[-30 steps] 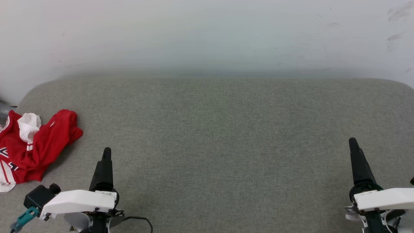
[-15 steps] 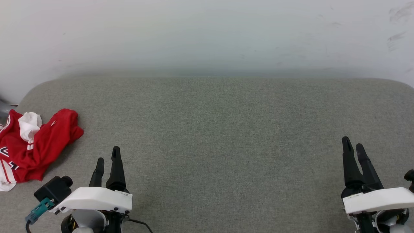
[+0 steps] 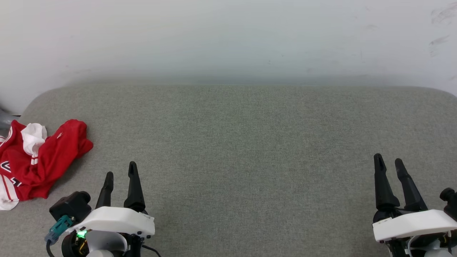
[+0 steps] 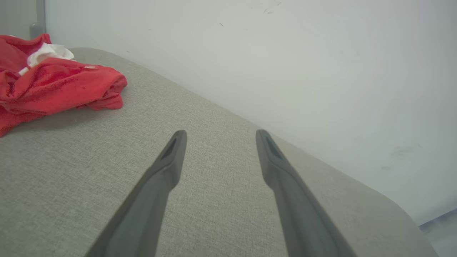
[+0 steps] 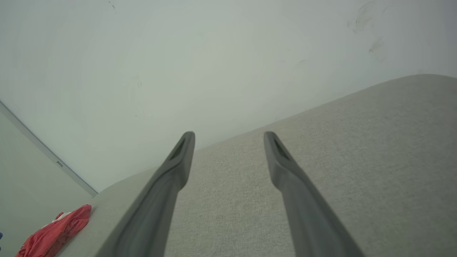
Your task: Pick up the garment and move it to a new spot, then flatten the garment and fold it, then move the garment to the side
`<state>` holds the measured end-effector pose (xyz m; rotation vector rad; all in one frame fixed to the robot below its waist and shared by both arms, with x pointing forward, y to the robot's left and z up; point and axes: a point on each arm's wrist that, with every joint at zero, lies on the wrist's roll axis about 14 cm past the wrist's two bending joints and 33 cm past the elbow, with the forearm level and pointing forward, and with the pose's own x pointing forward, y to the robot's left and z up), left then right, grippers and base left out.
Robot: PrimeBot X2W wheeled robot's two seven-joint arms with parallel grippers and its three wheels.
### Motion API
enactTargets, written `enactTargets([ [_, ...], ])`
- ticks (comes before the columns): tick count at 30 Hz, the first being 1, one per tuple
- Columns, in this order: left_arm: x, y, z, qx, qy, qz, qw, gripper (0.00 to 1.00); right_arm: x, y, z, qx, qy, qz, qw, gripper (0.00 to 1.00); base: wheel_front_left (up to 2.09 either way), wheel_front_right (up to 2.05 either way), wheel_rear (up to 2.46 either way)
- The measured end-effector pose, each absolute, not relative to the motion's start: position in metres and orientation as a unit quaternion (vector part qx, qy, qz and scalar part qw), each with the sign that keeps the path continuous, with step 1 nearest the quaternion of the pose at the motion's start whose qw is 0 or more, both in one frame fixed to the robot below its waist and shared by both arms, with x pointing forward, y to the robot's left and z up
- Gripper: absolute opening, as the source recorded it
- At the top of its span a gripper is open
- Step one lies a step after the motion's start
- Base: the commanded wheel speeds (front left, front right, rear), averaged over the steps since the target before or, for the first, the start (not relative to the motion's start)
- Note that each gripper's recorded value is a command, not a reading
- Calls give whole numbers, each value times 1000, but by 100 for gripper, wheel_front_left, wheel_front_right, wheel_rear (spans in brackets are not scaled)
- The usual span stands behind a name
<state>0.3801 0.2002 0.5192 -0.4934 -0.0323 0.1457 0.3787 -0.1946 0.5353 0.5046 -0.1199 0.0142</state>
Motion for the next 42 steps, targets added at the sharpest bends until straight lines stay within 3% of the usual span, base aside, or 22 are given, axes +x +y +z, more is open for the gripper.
enactTargets([
  [42, 372, 181, 541, -27, -77, 40, 996, 100, 372, -181, 554, 47, -104, 33, 993, 100, 0, 0, 0],
])
